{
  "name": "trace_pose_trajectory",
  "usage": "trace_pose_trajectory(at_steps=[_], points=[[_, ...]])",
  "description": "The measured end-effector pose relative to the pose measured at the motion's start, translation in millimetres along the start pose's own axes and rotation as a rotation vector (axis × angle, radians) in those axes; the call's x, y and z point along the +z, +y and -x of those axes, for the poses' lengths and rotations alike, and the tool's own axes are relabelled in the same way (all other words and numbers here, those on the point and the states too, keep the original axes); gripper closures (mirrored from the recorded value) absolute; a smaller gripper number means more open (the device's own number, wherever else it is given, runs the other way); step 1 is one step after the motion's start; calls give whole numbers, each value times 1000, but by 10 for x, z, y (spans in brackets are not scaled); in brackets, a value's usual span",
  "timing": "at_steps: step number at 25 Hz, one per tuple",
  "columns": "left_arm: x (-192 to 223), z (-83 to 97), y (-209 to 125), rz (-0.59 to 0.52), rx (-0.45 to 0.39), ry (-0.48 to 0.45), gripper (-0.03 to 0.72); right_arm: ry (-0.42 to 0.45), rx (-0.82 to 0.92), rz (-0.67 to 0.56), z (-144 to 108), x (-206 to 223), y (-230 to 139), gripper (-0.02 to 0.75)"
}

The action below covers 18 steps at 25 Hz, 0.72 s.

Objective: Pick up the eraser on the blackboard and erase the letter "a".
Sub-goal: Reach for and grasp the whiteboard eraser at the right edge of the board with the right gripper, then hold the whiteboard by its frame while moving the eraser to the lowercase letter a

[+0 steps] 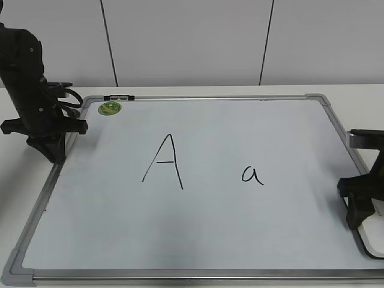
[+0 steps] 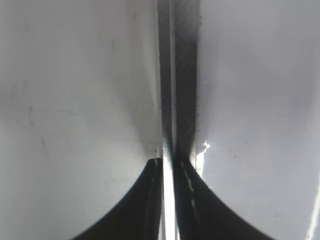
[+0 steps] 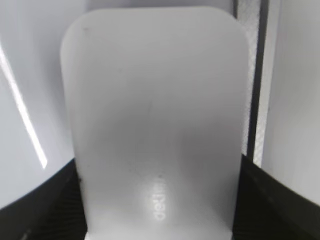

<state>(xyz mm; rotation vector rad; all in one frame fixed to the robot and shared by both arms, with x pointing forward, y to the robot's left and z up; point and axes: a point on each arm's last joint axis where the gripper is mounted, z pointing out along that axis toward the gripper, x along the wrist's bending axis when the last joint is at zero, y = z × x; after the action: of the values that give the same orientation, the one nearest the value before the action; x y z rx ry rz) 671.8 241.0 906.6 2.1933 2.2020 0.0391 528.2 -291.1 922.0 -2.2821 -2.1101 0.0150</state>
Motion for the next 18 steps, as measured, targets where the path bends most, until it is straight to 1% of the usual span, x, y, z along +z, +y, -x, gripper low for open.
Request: trace_pose_trajectory(at_steps=[4, 7, 8, 14, 18], points=[[0, 5, -1, -1, -3, -5, 632, 9, -5, -15, -55, -198, 113, 204], [0, 5, -1, -1, -3, -5, 631, 9, -51, -13, -200, -329, 194, 204], [0, 5, -1, -1, -3, -5, 630, 6, -82, -20, -297, -358, 222, 204], [0, 6, 3, 4, -3, -6, 625, -26, -186, -84, -650, -299, 428, 204], [0, 7, 3, 4, -4, -8, 624, -28, -221, -79, -843, -274, 644, 204]])
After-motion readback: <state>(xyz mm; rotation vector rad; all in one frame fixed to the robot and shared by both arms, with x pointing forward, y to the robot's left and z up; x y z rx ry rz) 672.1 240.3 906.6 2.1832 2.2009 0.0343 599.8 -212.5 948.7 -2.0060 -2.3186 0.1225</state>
